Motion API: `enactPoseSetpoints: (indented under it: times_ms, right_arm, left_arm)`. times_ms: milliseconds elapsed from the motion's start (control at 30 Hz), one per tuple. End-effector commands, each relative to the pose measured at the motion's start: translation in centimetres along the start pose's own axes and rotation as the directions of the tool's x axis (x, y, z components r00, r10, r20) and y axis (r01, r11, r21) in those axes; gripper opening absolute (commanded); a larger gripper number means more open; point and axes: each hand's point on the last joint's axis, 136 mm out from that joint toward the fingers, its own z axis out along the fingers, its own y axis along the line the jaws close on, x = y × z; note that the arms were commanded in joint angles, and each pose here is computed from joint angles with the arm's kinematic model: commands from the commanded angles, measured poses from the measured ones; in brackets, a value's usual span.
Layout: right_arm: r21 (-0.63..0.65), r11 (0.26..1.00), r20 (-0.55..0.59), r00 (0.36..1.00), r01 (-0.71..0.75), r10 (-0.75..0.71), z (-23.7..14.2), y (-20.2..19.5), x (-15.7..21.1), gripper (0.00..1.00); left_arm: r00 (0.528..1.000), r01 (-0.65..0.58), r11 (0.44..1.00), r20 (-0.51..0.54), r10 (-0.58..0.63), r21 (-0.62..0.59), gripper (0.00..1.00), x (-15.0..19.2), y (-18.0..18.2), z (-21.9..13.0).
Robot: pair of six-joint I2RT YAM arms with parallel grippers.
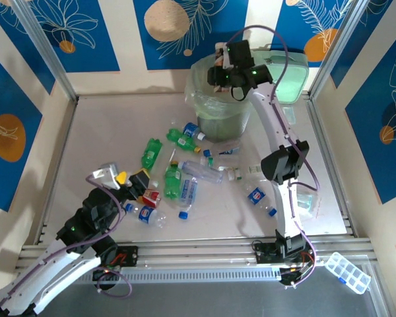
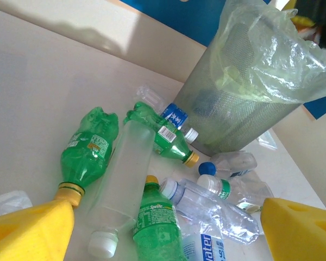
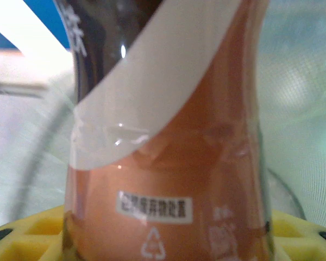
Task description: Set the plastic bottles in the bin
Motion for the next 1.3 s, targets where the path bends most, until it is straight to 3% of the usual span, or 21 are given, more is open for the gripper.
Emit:
enactPoseSetpoints:
  times_ms: [0, 400, 567, 733, 1267]
  right_arm:
    - [0.034, 0.999, -0.073, 0.997, 0.029, -0.027, 0.8, -0.1, 2.4, 0.38]
    - [0.078, 0.997, -0.294, 0.955, -0.006, 0.028, 7.3, -3.4, 9.3, 0.43]
    - [0.080, 0.997, -0.330, 0.943, -0.022, 0.048, 8.5, -4.1, 10.6, 0.63]
    - [0.069, 0.997, -0.321, 0.946, -0.025, 0.046, 7.7, -3.8, 10.0, 0.81]
    - [-0.009, 1.000, -0.168, 0.986, -0.020, 0.018, 1.3, -1.3, 3.9, 0.87]
  left_arm:
    - [0.999, 0.022, 1.000, 0.034, -0.022, -0.009, 0.89, -0.7, 0.2, -0.5]
    - [0.999, 0.029, 0.999, 0.039, -0.027, -0.035, 0.89, -0.6, 0.8, -0.4]
    - [0.999, 0.025, 0.999, 0.034, -0.024, -0.043, 0.88, -0.5, 0.9, -0.2]
    - [0.999, 0.015, 0.999, 0.030, -0.014, -0.048, 0.88, -0.4, 0.9, -0.1]
    - [0.999, 0.000, 0.999, 0.037, 0.002, -0.049, 0.89, -0.6, 0.8, 0.0]
